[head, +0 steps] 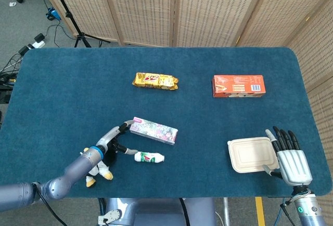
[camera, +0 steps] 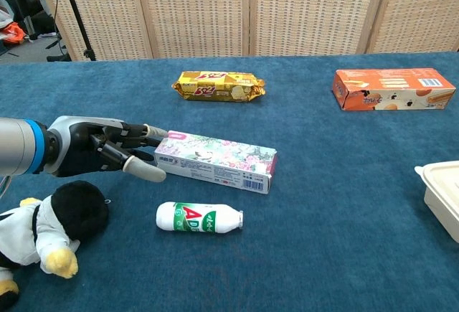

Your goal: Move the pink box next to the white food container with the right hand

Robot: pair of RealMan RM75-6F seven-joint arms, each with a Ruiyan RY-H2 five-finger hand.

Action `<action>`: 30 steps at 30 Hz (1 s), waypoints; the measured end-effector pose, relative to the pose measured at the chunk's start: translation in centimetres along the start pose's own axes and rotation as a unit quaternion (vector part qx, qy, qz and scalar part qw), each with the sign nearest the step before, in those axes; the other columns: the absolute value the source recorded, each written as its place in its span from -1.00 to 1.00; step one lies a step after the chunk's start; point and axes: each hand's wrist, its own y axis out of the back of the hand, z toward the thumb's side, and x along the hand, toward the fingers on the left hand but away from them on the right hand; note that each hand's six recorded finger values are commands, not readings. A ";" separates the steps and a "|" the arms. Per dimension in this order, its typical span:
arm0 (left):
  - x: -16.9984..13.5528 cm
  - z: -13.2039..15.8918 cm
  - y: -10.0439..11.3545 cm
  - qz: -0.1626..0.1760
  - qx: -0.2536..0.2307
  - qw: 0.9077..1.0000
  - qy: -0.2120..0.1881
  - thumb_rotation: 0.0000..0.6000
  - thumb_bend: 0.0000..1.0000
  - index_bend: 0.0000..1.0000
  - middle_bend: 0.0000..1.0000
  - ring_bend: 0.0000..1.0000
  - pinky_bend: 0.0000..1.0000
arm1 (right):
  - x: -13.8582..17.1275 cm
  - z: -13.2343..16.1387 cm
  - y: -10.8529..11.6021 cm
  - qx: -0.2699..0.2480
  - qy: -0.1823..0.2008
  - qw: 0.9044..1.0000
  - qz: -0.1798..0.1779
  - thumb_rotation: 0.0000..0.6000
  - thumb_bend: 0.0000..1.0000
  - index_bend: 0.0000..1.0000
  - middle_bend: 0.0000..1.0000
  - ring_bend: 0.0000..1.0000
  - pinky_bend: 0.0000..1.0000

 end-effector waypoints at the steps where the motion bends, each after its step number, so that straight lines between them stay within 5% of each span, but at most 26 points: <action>1: 0.0 0.0 -0.2 -0.001 0.001 1.000 0.000 1.00 -1.00 -1.00 -1.00 -1.00 -1.00 | 0.0 0.0 0.0 0.000 0.000 1.000 0.000 1.00 -0.58 -0.96 -1.00 -1.00 -1.00; 30: 0.7 3.5 -3.6 -0.022 0.022 0.999 -0.022 1.00 -1.00 -1.00 -1.00 -1.00 -1.00 | 0.1 0.2 0.0 -0.002 0.005 1.000 0.002 1.00 -0.58 -0.96 -1.00 -1.00 -1.00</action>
